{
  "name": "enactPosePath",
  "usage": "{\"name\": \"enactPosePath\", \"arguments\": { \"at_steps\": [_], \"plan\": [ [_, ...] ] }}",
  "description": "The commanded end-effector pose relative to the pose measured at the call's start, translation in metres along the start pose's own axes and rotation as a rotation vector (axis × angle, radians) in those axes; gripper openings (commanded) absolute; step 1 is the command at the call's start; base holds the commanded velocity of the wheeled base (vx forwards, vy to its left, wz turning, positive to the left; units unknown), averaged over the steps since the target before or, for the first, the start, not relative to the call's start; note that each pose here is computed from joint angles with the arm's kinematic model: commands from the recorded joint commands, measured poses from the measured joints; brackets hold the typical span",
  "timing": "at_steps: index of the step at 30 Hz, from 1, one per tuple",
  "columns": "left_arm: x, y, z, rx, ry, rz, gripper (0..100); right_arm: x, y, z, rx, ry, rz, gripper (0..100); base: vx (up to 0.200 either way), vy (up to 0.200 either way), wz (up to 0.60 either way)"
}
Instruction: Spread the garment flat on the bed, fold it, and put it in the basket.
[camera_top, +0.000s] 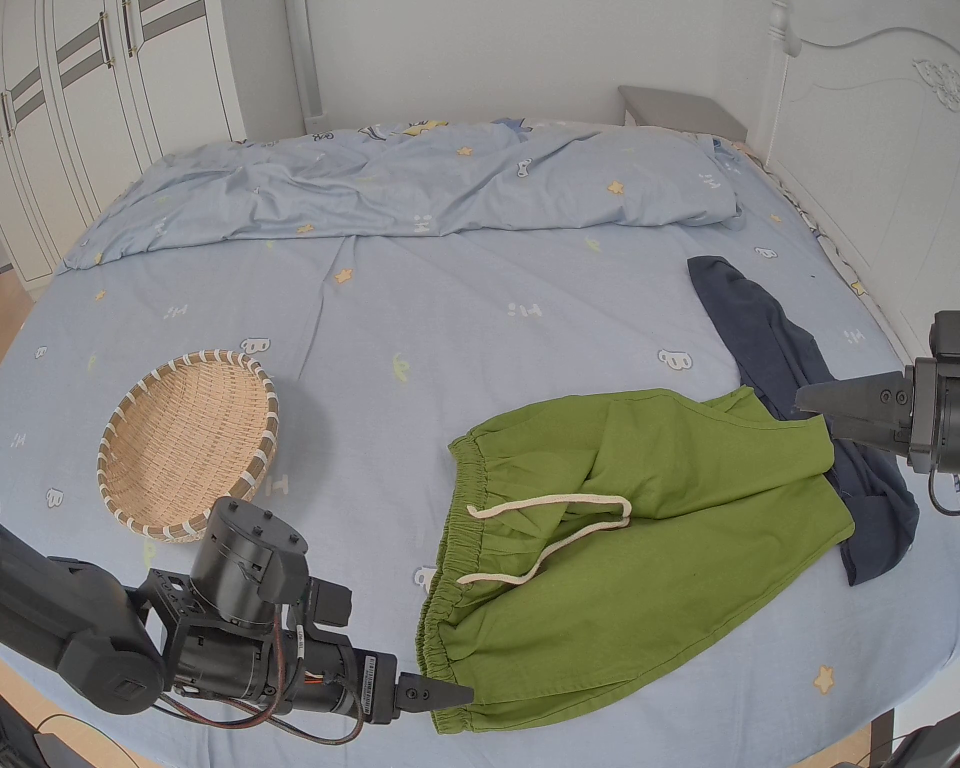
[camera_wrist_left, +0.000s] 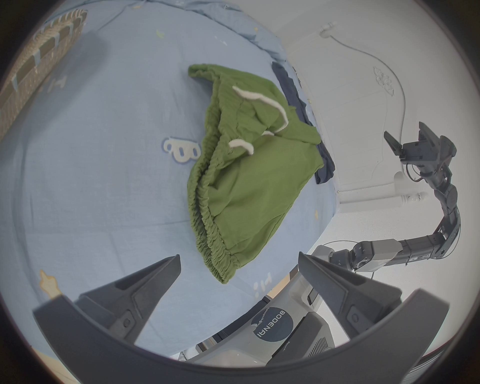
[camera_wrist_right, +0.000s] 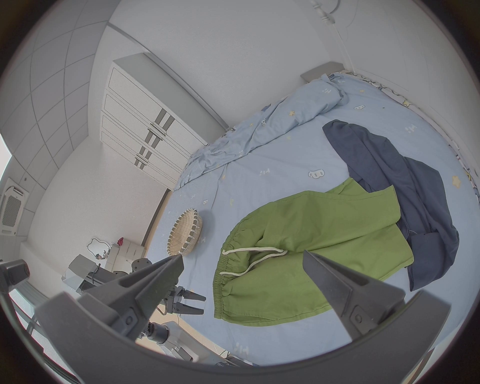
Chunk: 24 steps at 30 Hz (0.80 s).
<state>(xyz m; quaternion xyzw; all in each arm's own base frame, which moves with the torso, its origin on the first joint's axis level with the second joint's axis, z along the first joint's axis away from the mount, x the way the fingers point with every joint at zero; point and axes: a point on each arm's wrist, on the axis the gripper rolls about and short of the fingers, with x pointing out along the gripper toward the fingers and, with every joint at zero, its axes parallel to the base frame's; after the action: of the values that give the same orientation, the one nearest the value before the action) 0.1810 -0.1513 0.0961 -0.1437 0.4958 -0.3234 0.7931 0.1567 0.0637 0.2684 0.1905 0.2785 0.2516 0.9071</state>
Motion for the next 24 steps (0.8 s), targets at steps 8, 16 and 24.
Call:
{"name": "enactPosePath", "arguments": {
  "at_steps": [8,16,24],
  "plan": [
    [0.026,0.008,0.000,-0.019,0.051,0.028,100,0.009,-0.004,-0.001,0.005,0.009,-0.010,100,0.000,0.000,0.00],
    [0.058,0.018,-0.004,-0.015,0.035,0.087,100,0.011,-0.005,-0.002,0.005,0.009,-0.010,100,0.000,0.000,0.00],
    [0.059,0.010,-0.002,-0.039,0.015,0.061,100,0.012,-0.006,-0.002,0.004,0.005,-0.008,100,0.000,0.000,0.00]
  ]
}}
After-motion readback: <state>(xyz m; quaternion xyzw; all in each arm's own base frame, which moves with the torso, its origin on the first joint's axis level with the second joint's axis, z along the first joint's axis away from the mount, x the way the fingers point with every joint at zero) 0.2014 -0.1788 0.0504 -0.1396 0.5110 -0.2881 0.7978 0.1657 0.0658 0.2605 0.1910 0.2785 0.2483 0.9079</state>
